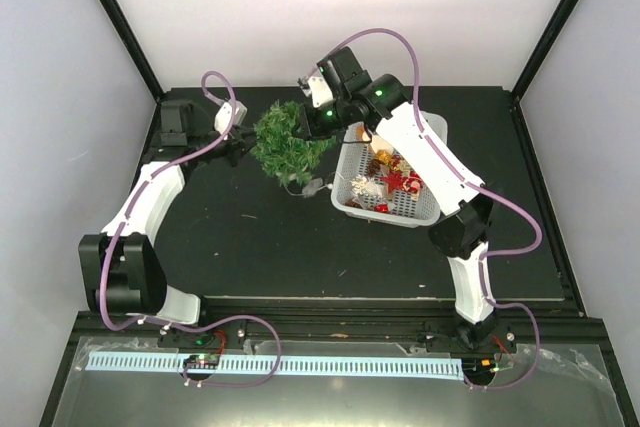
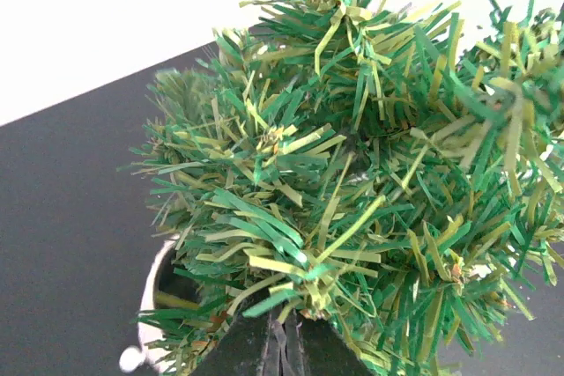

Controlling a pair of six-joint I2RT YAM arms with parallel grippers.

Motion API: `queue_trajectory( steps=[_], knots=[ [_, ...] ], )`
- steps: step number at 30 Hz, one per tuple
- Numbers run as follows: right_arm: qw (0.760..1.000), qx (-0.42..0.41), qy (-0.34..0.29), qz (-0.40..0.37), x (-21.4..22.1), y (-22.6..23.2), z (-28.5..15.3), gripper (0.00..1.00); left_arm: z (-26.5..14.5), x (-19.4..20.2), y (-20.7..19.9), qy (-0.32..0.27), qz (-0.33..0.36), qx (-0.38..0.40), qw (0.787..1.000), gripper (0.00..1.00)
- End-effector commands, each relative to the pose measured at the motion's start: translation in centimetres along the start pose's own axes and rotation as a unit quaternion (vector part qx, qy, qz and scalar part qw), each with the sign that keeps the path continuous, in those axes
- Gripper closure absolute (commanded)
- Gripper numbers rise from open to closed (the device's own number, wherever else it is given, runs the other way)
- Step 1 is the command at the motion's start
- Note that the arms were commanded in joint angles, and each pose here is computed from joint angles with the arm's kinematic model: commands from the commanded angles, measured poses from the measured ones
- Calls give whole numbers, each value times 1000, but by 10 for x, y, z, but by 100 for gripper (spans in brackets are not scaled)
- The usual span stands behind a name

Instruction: Decorate the small christmas tree

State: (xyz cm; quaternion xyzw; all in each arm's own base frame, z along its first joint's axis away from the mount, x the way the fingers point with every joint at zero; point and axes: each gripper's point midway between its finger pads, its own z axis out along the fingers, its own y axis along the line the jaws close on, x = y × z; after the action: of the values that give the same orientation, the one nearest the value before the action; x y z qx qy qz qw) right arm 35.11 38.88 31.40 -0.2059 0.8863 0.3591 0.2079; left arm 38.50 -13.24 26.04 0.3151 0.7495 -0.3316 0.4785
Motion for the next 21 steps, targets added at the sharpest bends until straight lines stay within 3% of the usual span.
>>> queue_trajectory(
  steps=[1, 21],
  knots=[
    [1000, -8, -13, -19, -5, 6, -5, 99, 5, 7, -18, 9, -27, 37, 999, 98],
    [1000, 16, 22, -6, 10, -12, 6, 99, 15, 18, -14, 33, -41, 36, 998, 98]
  ],
)
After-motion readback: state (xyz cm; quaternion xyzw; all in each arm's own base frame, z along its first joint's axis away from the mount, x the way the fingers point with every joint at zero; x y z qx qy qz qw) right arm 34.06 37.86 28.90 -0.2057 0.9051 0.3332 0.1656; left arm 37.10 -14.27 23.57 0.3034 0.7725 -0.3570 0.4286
